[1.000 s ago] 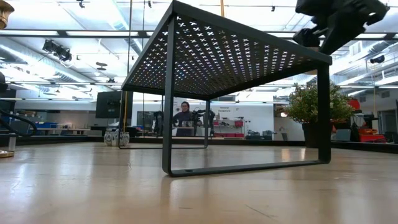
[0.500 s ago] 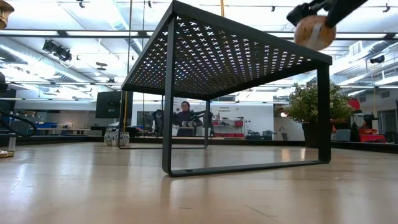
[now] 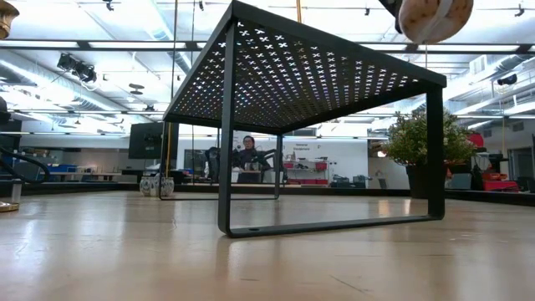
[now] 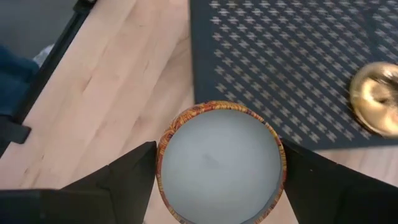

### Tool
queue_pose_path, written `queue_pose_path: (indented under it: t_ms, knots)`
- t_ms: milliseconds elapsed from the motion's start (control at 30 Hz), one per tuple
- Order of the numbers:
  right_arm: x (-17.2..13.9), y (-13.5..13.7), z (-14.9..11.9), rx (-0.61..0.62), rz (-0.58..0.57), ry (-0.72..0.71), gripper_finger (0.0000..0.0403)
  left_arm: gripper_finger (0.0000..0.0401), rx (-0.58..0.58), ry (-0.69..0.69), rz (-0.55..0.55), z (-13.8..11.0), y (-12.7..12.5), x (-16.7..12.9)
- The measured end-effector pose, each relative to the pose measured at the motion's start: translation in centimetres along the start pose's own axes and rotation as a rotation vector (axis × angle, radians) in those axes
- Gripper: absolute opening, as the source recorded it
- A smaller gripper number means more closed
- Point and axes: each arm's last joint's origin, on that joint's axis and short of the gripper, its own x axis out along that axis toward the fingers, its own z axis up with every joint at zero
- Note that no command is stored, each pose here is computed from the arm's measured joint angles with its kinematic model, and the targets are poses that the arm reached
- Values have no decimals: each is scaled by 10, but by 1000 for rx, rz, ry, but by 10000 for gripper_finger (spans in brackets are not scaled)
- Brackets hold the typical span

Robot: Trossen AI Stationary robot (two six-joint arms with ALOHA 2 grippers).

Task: Pick & Place candle stick holders
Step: Put the orange scented candle on the shelf

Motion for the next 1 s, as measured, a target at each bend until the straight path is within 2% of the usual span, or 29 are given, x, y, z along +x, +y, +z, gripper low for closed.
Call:
queue_pose_path:
  t_ms: [333, 667, 1000]
  knots:
    - [31, 15, 41, -59, 34, 36, 304, 46, 0, 0, 0, 0, 0, 0]
    - [26, 23, 78, -82, 42, -43, 304, 46, 0, 0, 0, 0, 0, 0]
    - [20, 27, 91, -94, 40, -156, 304, 46, 0, 0, 0, 0, 0, 0]
